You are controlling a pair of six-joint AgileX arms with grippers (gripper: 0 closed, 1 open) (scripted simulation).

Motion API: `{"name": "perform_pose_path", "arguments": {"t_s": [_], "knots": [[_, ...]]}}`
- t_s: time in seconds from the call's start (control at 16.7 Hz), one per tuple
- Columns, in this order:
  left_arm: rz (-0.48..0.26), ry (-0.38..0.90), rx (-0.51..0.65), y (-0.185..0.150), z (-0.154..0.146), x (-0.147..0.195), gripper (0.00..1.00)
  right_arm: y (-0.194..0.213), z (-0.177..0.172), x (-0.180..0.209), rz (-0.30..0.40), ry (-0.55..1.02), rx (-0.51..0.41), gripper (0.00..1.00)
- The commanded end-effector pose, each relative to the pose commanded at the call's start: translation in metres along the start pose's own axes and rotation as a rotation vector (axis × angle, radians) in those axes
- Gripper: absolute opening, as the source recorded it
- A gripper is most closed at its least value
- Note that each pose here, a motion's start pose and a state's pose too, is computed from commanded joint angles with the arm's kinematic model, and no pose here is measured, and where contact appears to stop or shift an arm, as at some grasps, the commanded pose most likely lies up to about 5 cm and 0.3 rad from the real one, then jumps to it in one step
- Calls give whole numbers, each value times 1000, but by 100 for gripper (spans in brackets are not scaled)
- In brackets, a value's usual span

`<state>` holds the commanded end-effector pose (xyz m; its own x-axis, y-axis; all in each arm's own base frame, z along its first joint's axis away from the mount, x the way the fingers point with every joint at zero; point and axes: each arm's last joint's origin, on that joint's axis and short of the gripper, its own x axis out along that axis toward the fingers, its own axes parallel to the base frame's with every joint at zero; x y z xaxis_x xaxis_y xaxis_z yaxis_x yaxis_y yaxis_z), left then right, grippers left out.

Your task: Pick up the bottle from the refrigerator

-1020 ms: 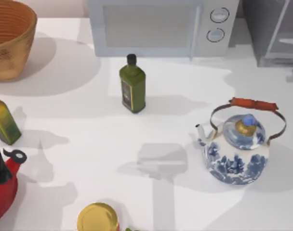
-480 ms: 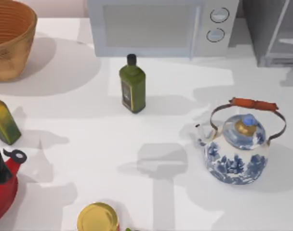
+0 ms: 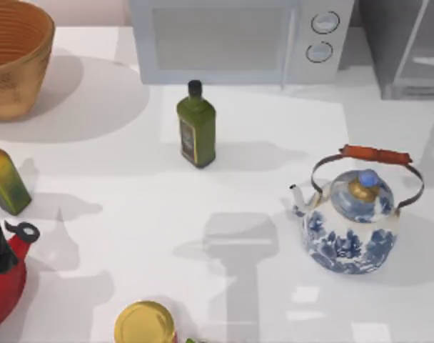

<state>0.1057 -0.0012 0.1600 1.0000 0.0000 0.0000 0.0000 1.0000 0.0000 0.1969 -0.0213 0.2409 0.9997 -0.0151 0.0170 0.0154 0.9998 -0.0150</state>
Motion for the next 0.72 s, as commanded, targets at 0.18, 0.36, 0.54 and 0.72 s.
{"name": "perform_pose_path", "arguments": {"t_s": [0.18, 0.36, 0.54, 0.72], "knots": [[0, 0, 0, 0, 0, 0, 100, 10, -18, -48, 3, -3, 7, 0], [0, 0, 0, 0, 0, 0, 100, 15, -45, -77, 7, 0, 13, 0], [0, 0, 0, 0, 0, 0, 100, 18, -67, -89, 12, 9, 15, 0], [0, 0, 0, 0, 0, 0, 100, 20, -78, -93, 15, 16, 15, 0]]}}
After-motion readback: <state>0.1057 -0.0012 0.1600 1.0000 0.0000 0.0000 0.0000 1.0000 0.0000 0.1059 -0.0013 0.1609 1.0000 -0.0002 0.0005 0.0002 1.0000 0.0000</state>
